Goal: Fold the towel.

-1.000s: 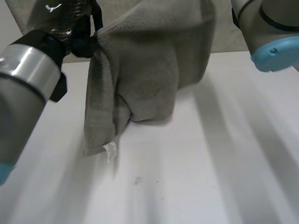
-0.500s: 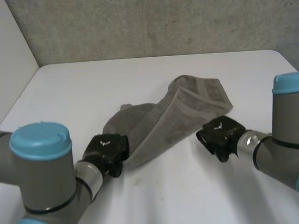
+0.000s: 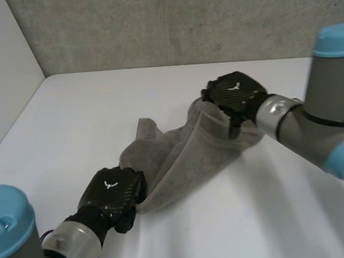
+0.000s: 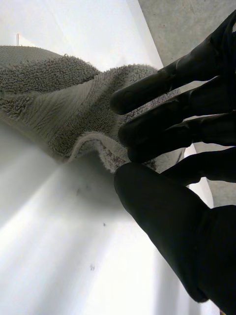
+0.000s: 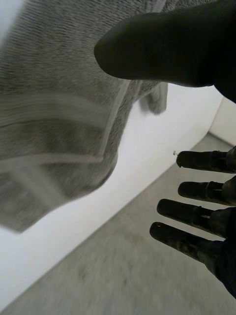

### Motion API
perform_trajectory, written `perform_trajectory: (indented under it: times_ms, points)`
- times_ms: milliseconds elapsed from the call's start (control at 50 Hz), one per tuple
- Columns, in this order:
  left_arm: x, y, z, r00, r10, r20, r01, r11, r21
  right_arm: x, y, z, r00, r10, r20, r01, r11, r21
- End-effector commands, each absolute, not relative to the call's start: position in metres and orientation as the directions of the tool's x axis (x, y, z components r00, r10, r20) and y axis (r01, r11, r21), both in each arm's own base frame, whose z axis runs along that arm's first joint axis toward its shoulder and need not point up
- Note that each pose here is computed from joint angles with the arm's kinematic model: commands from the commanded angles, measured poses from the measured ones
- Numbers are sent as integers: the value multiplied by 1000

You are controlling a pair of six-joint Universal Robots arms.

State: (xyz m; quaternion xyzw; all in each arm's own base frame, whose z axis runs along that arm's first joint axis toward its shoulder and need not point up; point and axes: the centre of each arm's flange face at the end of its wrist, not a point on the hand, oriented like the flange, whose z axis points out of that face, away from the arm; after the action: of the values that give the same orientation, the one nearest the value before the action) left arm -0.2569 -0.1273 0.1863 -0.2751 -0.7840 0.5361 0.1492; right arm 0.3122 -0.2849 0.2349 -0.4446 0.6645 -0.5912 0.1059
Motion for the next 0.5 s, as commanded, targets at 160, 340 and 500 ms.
perform_trajectory:
  times_ms: [160, 340, 500]
  points:
    - [-249, -120, 195, -809, 584, -63, 254, 251, -934, 365, -283, 168, -360, -914, 187, -495, 17, -868]
    - [-247, -133, 202, -832, 551, -62, 226, 236, -945, 371, -285, 154, -377, -902, 209, -523, 21, -852]
    - [-240, -152, 202, -860, 508, -56, 210, 251, -945, 368, -291, 171, -414, -877, 244, -514, 4, -858]
